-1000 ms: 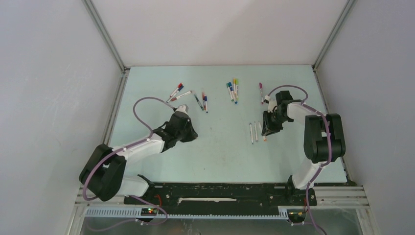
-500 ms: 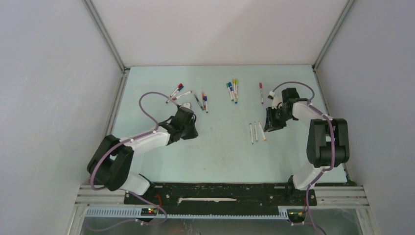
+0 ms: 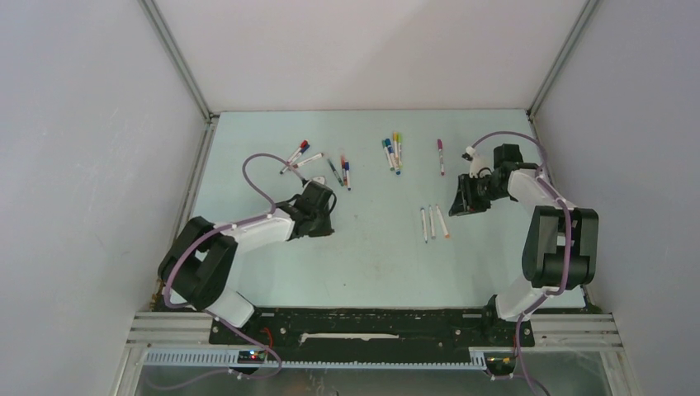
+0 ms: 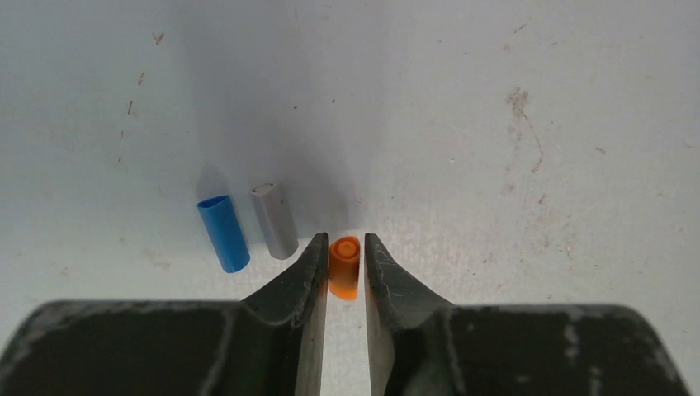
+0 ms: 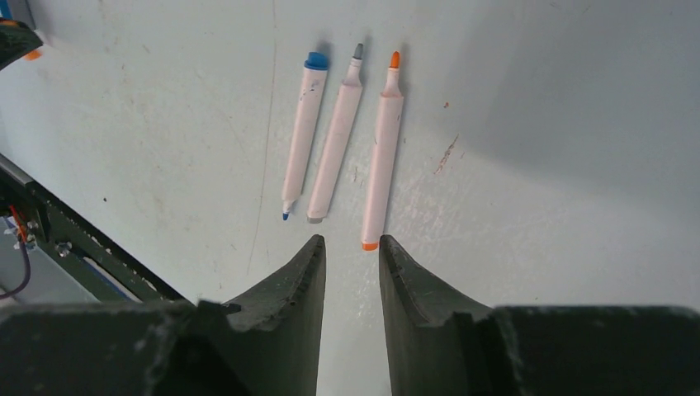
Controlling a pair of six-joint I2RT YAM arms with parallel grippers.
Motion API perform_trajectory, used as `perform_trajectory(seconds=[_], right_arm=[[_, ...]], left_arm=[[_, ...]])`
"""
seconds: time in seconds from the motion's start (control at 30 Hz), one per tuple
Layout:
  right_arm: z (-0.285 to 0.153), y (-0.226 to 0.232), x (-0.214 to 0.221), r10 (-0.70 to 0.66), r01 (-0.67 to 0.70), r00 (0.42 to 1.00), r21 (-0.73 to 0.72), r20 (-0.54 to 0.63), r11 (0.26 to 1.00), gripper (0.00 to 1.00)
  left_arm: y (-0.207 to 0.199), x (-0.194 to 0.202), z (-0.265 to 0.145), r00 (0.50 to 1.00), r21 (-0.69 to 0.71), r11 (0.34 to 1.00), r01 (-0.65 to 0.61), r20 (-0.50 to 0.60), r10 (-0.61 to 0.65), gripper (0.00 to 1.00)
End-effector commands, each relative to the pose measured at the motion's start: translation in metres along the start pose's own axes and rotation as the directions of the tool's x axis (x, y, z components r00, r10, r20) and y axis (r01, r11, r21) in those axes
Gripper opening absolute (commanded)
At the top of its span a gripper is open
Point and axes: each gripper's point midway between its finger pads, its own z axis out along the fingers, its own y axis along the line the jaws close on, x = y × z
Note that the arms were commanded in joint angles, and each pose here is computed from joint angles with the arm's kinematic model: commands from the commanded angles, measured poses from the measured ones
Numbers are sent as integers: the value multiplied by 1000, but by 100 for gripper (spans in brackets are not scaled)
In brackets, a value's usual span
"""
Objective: Open the pen caps
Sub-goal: Place the pen cap at the center of the board.
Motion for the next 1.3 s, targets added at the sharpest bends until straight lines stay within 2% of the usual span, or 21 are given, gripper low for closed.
perform_trajectory(seconds=[0.0, 0.17, 0.47, 0.67, 0.87, 0.97, 1.13, 1.2, 1.27], right_arm=[[-15, 13, -18, -60, 63, 996, -43, 63, 997, 33], [-15, 14, -18, -57, 60, 996, -49, 63, 997, 33], [-16, 16, -19, -65, 70, 995, -65, 72, 995, 33], [-22, 23, -20, -100, 109, 991, -93, 92, 990, 33], [-30, 29, -23, -145, 160, 982, -116, 124, 980, 34], [-32, 29, -27, -176, 192, 974, -106, 144, 976, 34], [-47, 30, -53, -271, 287, 934, -35, 232, 957, 35], [-53, 29, -70, -291, 303, 921, -5, 258, 953, 35], [-59, 27, -89, -303, 310, 909, 23, 287, 951, 35]], left_arm=[[-10, -22, -1, 999, -2, 1000, -21, 47, 21, 25], [-8, -22, 0, 999, -12, 1000, -27, 45, 27, 34], [-16, -29, -11, 997, 21, 999, -26, 73, 24, 35], [-25, -49, -41, 985, 86, 996, -23, 170, 8, 37], [-29, -71, -82, 946, 170, 984, -53, 323, -5, 42], [-28, -86, -108, 911, 196, 978, -77, 413, -11, 52], [-12, -118, -156, 831, 152, 980, -125, 556, 20, 83], [-4, -128, -171, 809, 138, 982, -126, 587, 21, 88], [0, -135, -184, 796, 153, 980, -123, 605, 6, 88]])
